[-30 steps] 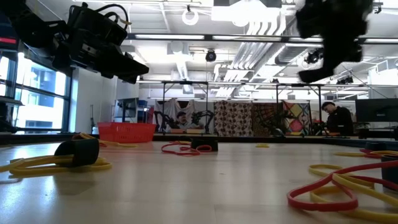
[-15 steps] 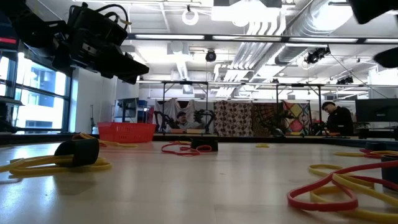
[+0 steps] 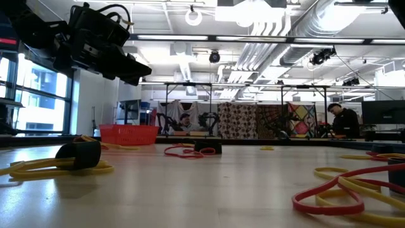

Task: Sort rubber bands into baskets
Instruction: Put the black rubber band into the blue basket

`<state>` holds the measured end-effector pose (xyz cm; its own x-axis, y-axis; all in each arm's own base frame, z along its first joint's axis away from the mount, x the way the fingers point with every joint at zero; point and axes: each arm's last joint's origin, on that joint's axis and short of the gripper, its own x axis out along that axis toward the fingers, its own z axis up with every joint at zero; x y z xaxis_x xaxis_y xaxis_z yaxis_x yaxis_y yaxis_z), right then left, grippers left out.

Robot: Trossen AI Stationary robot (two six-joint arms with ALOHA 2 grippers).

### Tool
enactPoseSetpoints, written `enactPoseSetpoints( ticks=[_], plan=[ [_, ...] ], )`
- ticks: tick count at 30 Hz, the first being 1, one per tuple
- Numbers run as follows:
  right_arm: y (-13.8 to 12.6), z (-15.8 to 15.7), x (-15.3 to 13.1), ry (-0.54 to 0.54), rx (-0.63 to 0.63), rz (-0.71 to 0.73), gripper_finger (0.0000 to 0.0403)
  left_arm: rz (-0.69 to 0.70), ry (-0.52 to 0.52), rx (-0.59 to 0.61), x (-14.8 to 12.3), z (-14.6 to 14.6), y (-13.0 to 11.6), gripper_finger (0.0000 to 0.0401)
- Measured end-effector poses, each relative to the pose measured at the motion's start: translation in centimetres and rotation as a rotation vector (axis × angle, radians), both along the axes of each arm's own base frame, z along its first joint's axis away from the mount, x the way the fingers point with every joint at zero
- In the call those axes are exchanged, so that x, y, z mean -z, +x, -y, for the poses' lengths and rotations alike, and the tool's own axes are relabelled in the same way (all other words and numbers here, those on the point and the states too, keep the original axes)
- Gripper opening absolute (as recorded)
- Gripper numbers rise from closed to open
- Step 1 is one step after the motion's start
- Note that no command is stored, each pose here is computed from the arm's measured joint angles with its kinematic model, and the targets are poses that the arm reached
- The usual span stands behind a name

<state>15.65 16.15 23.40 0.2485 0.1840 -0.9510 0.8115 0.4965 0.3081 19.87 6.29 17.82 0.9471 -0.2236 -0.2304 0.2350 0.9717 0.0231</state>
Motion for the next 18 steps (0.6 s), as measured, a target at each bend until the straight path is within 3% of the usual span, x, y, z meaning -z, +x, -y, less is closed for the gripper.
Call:
enactPoseSetpoints(
  ticks=[18],
  plan=[
    [2.1, -3.0, 4.4, -0.038, 0.025, -0.064, 0.0000, -0.008, -0.033, -0.008, 0.0, 0.0, 0.0, 0.0035]
  ],
)
